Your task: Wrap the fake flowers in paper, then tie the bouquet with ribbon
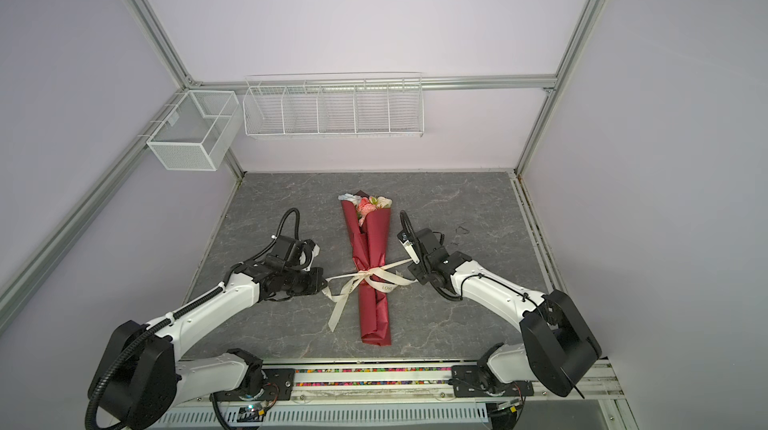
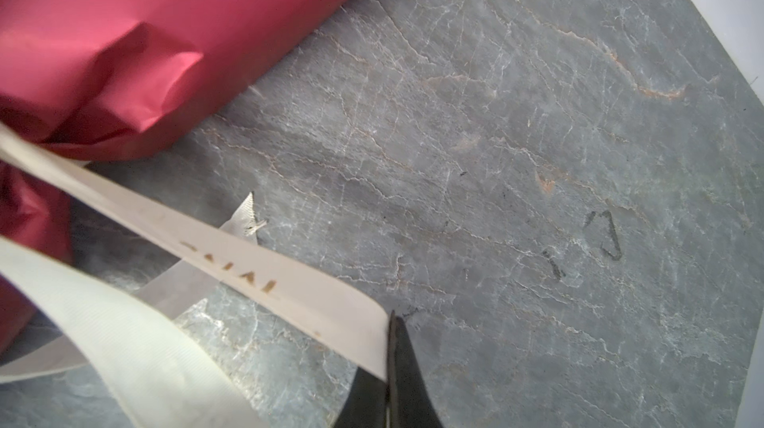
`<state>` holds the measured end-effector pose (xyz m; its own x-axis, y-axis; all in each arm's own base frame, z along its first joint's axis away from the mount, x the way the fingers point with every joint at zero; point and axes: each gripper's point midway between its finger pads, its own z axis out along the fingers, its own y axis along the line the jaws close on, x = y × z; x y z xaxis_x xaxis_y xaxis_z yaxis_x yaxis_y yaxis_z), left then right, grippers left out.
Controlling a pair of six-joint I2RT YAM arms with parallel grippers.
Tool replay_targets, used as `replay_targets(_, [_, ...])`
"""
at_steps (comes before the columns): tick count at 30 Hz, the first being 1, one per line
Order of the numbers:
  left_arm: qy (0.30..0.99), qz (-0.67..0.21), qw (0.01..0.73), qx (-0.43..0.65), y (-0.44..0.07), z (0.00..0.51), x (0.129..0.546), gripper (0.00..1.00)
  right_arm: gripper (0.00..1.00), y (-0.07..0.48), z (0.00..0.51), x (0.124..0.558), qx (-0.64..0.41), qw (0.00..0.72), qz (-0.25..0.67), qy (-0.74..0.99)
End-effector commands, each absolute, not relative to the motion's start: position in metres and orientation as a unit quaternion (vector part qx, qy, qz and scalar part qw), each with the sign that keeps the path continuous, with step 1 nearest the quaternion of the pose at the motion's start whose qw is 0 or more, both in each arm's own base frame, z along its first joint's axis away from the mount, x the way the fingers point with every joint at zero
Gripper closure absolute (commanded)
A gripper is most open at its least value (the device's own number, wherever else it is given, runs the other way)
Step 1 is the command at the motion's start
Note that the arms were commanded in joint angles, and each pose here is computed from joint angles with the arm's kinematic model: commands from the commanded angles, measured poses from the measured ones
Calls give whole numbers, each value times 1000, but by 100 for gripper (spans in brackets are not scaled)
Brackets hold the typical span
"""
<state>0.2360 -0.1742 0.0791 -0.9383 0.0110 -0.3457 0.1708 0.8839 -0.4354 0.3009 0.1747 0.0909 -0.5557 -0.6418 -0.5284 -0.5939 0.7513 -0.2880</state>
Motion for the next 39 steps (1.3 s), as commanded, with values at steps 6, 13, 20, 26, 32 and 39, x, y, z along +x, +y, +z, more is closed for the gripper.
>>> replay_targets(6, [958,-193,211,6,-150,80,243,100,94,144,72,292,-327,275,-74,901])
replay_targets(13, [963,-153,220,-25,-131,77,242,100,94,126,72,295,-299,277,-88,909])
replay_targets(20, [969,-118,210,-46,-118,65,240,100,94,109,75,298,-265,280,-97,918])
replay_targets(26, [973,-92,207,-47,-110,60,241,100,94,97,77,304,-243,282,-107,922])
replay_targets(32, [968,-119,206,-76,-113,50,246,100,94,83,79,308,-220,282,-119,926])
replay_targets(39, [974,-113,179,-82,-111,37,247,100,94,75,78,304,-220,260,-135,930])
